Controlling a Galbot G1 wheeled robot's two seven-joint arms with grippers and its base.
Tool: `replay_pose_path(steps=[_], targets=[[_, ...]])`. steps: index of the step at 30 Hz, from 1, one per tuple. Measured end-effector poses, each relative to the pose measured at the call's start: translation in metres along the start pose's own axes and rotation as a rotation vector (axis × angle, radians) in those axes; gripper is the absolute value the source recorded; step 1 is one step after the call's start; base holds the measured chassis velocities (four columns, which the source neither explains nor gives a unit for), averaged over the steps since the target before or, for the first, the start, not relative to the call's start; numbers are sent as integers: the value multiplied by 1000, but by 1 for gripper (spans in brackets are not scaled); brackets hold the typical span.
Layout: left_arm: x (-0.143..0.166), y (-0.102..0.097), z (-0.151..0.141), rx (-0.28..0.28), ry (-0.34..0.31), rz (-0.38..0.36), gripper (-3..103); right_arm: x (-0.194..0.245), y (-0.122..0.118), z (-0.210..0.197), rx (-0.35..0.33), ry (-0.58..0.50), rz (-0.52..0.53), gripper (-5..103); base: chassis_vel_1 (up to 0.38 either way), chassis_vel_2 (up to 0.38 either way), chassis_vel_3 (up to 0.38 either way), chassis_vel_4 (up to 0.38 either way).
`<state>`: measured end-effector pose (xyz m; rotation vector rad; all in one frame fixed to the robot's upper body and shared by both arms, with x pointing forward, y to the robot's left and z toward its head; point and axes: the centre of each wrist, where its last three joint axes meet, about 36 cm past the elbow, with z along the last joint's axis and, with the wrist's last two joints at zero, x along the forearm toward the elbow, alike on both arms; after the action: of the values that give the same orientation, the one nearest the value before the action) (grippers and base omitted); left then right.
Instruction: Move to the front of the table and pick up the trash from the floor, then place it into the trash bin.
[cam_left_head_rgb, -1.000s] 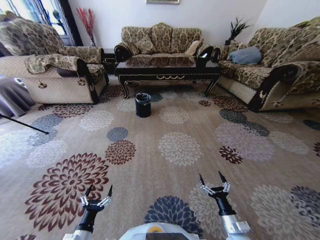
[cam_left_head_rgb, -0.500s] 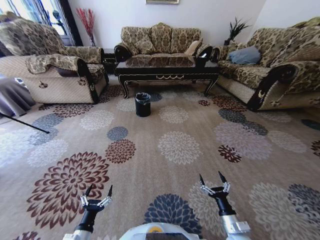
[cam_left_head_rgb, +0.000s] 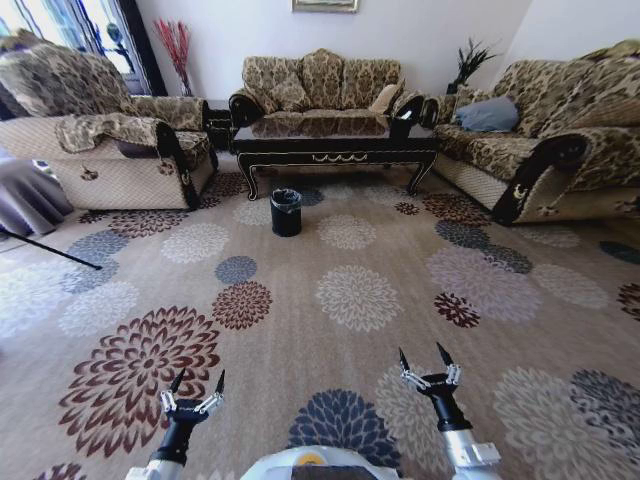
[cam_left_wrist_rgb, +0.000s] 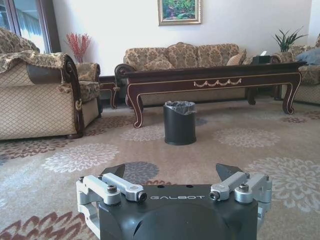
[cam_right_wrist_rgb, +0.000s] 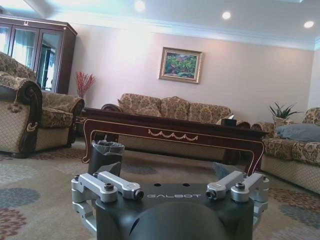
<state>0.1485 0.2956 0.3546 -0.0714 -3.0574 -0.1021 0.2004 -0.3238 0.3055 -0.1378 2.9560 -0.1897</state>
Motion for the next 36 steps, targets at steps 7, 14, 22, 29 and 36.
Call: replay_pose_path(steps=[7, 14, 22, 29, 36], targets=[[0, 0, 0, 0, 0, 0, 100, 0, 0, 0, 0, 0, 0, 100, 0, 0, 0, 0], [0, 0, 0, 0, 0, 0, 100, 0, 0, 0, 0, 0, 0, 100, 0, 0, 0, 0], [0, 0, 0, 0, 0, 0, 100, 0, 0, 0, 0, 0, 0, 100, 0, 0, 0, 0], [0, 0, 0, 0, 0, 0, 100, 0, 0, 0, 0, 0, 0, 100, 0, 0, 0, 0], [0, 0, 0, 0, 0, 0, 100, 0, 0, 0, 0, 0, 0, 100, 0, 0, 0, 0]])
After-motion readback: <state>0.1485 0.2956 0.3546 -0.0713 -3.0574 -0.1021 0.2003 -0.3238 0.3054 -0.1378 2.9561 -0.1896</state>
